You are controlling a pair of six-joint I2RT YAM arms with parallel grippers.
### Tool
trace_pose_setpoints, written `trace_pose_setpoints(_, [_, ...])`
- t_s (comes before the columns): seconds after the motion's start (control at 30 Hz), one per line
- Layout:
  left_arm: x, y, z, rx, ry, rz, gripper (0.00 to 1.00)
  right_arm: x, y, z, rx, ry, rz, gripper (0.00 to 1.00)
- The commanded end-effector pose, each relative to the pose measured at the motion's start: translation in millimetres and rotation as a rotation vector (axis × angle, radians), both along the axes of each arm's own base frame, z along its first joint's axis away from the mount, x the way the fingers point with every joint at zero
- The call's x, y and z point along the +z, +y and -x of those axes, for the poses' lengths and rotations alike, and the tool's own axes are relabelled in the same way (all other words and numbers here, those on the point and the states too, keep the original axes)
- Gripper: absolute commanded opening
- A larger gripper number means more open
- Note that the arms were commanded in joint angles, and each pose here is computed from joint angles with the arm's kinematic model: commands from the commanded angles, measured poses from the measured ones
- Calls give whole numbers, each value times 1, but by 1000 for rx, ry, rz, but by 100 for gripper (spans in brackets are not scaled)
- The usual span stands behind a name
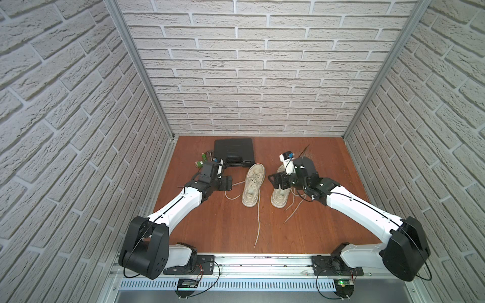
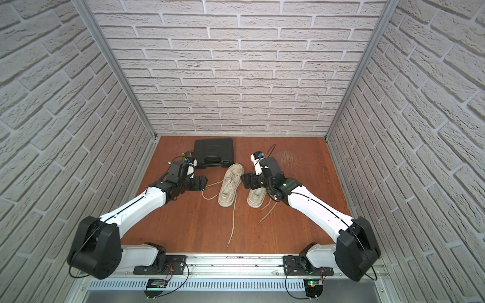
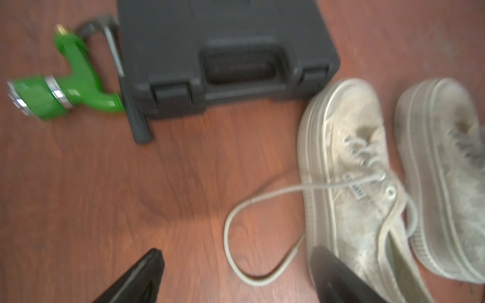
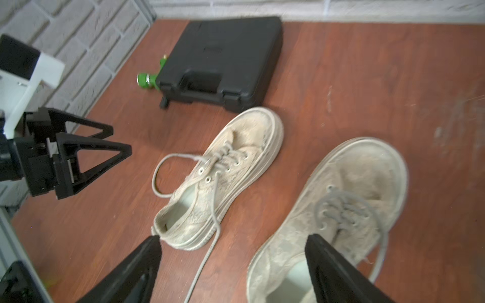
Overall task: Tie the shoes
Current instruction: Move the shoe to the center of the board.
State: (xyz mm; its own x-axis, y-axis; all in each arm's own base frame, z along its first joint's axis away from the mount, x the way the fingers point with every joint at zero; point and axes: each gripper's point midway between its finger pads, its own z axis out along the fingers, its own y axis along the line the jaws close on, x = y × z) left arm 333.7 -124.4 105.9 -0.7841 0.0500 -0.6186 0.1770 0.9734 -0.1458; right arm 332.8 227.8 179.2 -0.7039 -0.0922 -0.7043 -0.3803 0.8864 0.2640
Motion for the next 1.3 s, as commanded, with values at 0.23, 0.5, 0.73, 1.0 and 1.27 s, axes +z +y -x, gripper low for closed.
trace_pose_setpoints(0.23, [-54,3,19,3,200,-44,80,-47,68,9,66,151,111,89])
trace_pose_setpoints(0.5, [-76,-4,8,24,245,11,73,-69,86,-4,36,190,129,81])
trace_pose_setpoints(0.73, [-87,1,3,49,261,-17,64,-71,81,-12,-11,173,151,72])
trace_pose_setpoints(1.0, [-99,12,3,73,282,-112,46,-78,77,-14,-28,188,202,62])
trace_pose_setpoints(1.27, [-107,12,5,61,303,-181,28,-82,75,-14,-37,206,226,57])
